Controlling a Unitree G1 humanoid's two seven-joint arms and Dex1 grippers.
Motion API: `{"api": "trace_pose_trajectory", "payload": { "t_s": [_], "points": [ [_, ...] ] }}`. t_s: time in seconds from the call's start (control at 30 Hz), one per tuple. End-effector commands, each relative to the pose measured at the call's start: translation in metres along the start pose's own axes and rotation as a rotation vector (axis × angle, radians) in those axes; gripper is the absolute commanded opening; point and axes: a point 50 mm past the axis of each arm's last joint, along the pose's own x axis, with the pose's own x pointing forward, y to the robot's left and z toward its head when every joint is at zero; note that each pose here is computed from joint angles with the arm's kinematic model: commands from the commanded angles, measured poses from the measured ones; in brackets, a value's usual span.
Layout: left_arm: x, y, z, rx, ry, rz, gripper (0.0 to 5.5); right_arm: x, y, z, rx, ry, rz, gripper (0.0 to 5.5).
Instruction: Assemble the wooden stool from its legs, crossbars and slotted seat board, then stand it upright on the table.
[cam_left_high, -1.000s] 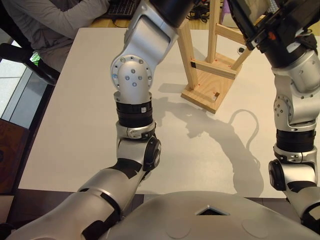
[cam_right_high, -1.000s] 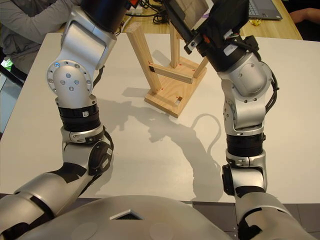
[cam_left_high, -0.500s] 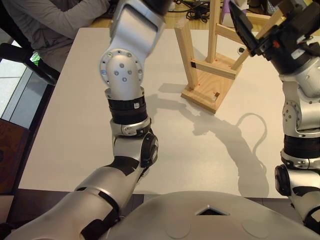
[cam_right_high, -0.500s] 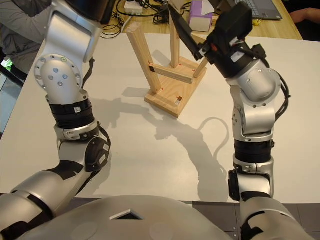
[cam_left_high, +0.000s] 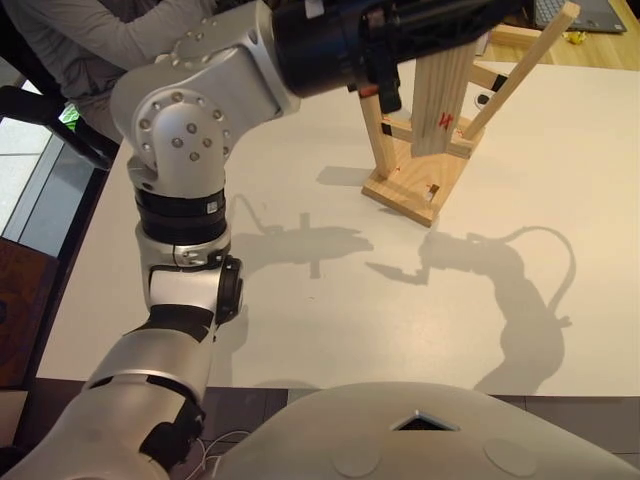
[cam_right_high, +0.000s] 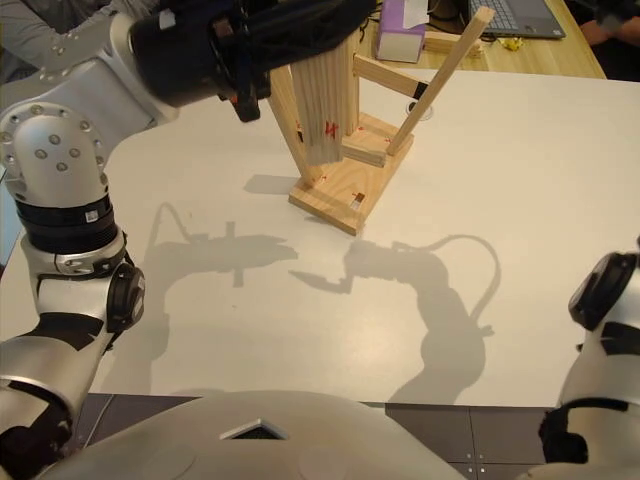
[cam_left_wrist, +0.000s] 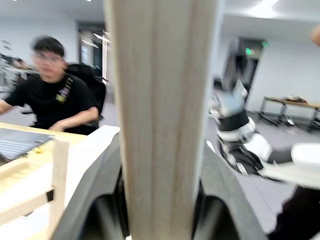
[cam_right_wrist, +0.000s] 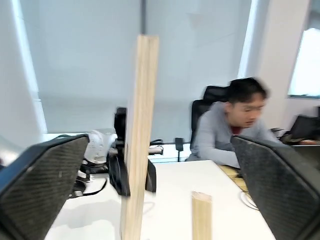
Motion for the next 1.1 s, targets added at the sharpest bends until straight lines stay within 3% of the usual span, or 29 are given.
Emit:
{"api": "trace_pose_trajectory", "payload": {
  "t_s": [0.03, 0.2, 0.57, 0.93, 1.1],
  "points": [
    [0.001, -0.007, -0.005, 0.039, 0.092, -0.057, 1.01, 0.019, 0.003, 0.007, 0.074, -0.003, 0.109, 5.36],
    [0.001, -0.007, -0.012, 0.058, 0.130, -0.076, 1.01, 0.033, 0.007, -0.001, 0.158, 0.030, 0.176, 5.36],
    [0.006, -0.010, -0.015, 0.074, 0.128, -0.099, 1.01, 0.042, 0.018, -0.023, 0.229, 0.086, 0.228, 3.10],
    [0.010, -0.013, -0.015, 0.076, 0.111, -0.106, 1.01, 0.047, 0.022, -0.029, 0.205, 0.062, 0.225, 1.29],
    [0.010, -0.013, -0.015, 0.078, 0.110, -0.106, 1.01, 0.050, 0.023, -0.030, 0.197, 0.057, 0.221, 1.16]
  ]
}}
